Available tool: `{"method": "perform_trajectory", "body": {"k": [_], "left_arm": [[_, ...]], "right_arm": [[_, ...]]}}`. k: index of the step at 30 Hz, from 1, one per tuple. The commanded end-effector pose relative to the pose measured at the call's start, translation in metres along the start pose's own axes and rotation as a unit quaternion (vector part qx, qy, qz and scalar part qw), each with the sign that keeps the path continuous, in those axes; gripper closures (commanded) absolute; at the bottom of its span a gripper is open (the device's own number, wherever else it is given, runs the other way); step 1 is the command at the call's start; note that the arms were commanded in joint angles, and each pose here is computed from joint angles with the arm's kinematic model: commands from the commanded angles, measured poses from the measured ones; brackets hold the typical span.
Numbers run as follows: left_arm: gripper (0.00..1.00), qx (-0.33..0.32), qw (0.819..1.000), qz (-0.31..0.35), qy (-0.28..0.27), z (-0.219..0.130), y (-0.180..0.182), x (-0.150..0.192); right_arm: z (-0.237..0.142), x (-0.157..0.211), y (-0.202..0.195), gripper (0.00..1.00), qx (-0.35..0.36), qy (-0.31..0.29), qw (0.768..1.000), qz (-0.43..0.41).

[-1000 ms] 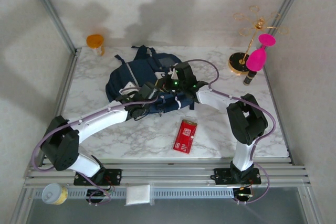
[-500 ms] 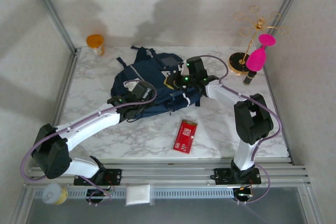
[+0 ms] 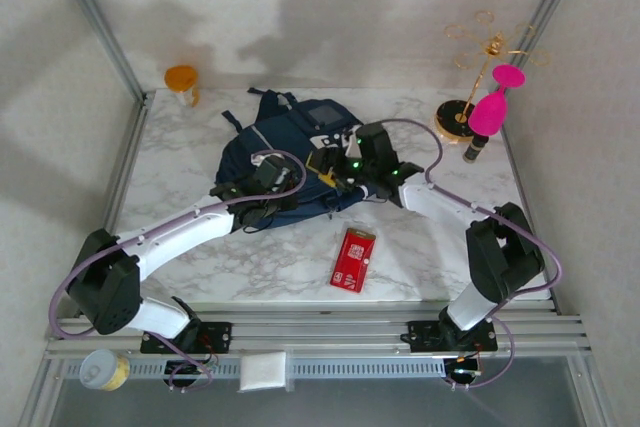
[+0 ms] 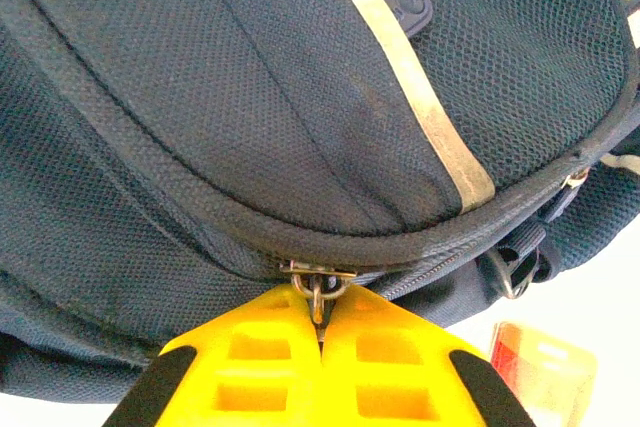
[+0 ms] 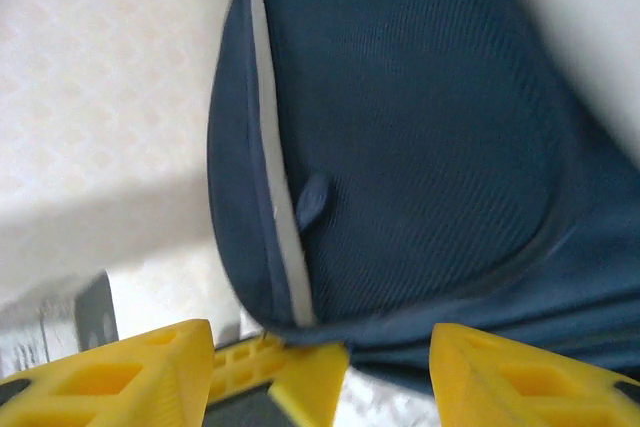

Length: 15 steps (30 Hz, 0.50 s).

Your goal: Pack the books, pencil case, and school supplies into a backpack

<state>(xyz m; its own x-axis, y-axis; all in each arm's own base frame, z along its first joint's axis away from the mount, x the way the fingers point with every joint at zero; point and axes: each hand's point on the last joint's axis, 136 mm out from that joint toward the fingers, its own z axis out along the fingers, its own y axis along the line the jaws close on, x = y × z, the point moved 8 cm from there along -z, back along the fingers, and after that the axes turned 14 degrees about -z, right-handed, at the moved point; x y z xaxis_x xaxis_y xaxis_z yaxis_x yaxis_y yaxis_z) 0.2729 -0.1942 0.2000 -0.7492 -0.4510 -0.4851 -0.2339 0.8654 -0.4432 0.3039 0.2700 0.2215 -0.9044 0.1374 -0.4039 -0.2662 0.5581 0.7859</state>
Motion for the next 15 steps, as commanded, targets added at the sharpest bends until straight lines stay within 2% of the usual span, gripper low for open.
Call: {"method": "perform_trajectory", "body": {"k": [1, 4, 7, 9, 12, 15], "left_arm": [[1.00, 0.041, 0.999, 0.009, -0.015, -0.002, -0.013, -0.009], [1.00, 0.048, 0.999, 0.018, -0.009, -0.001, -0.013, -0.008], [1.00, 0.054, 0.998, 0.028, -0.006, 0.000, -0.015, -0.006], [1.00, 0.052, 0.998, 0.036, -0.001, 0.002, -0.014, -0.005], [1.00, 0.049, 0.998, 0.042, -0.003, 0.000, -0.013, -0.005], [1.00, 0.033, 0.999, 0.041, -0.010, 0.000, -0.010, -0.007]], "right_arm": [[0.004, 0.008, -0.010, 0.41, 0.020, -0.025, 0.997, 0.075], [0.012, 0.005, -0.004, 0.40, 0.000, -0.039, 0.994, 0.101], [0.025, -0.005, -0.003, 0.42, 0.017, -0.057, 0.992, 0.109], [0.033, -0.009, -0.007, 0.48, 0.018, -0.071, 0.991, 0.116], [0.048, -0.022, 0.000, 0.59, 0.024, -0.076, 0.993, 0.083], [0.059, -0.033, 0.003, 0.79, 0.080, -0.076, 0.993, 0.030]]}}
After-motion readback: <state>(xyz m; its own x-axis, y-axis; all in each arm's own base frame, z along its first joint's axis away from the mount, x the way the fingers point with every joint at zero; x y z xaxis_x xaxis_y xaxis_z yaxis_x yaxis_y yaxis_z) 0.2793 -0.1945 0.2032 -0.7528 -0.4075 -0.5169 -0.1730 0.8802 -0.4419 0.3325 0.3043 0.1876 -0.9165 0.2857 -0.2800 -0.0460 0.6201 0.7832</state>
